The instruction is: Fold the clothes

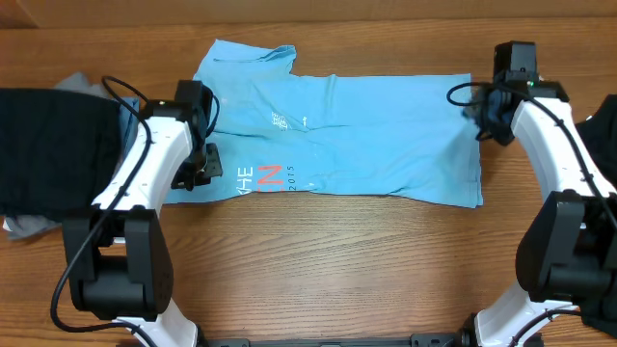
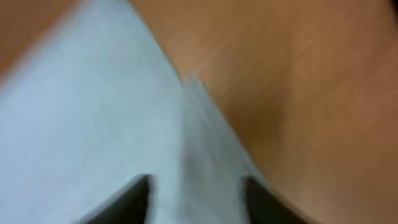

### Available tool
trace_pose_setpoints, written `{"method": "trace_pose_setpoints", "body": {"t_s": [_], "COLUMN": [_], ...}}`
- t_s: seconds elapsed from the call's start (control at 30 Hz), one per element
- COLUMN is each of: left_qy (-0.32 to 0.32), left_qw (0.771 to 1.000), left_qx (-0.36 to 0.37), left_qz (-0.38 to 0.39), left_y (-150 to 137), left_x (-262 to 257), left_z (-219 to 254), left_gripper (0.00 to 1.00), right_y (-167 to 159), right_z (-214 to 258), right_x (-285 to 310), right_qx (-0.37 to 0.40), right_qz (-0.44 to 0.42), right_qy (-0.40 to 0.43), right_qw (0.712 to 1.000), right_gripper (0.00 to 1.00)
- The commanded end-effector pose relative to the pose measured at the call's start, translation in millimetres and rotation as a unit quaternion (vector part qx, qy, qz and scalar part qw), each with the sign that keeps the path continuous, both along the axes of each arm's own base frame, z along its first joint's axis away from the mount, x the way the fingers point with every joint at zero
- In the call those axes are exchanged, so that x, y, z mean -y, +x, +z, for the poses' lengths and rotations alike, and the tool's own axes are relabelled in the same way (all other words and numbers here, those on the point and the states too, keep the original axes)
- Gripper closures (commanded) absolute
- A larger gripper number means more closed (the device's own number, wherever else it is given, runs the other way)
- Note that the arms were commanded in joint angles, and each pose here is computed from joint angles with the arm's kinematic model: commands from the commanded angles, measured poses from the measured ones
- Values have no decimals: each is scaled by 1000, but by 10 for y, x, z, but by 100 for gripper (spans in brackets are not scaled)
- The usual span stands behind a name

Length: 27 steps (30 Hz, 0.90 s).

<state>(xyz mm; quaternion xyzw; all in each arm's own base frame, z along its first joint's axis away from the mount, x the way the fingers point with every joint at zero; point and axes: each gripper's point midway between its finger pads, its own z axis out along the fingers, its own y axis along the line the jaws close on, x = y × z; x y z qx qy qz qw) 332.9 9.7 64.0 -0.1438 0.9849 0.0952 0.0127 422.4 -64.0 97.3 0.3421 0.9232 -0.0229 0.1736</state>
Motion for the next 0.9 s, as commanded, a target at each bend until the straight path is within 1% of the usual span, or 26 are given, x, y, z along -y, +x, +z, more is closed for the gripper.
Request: {"method": "trace_pose_setpoints", "body": {"t_s": [0.0,0.07,0.17,0.33,0.43,0.5,0.57,0.63,0.73,0.87], "left_qy": [-40,-49,-70,-84,-83,-69,-35,-5,2,2], "left_qw": [999,999,997,996,996,997,999,1000,999,998], "left_qx": [7,3,3,21,18,12,12,24,42,60], "left_qz": [14,16,15,19,19,19,19,19,20,20], "left_y": [-26,-59,-89,-76,-122,-164,-185,-145,-76,-39], "left_x": [84,105,176,221,216,165,48,-55,-83,-81], "left_z": [53,-5,-136,-359,-432,-459,-474,-487,-517,-604], "left_gripper": [94,96,96,96,96,96,96,96,96,95], "right_y": [-218,-409,-663,-869,-982,-1046,-1070,-1081,-1098,-1165], "right_z": [98,23,-103,-390,-590,-700,-787,-852,-915,-974], "right_x": [-292,-379,-385,-397,-402,-394,-398,-399,-381,-231], "right_qx": [-35,-72,-122,-152,-163,-168,-165,-161,-159,-171], "right_qz": [47,51,58,64,63,61,62,62,62,54], "right_qy": [77,101,100,101,101,97,97,97,90,47], "right_qw": [995,991,986,981,980,979,980,980,981,983], "right_gripper": [96,96,96,96,96,96,96,96,96,96]}}
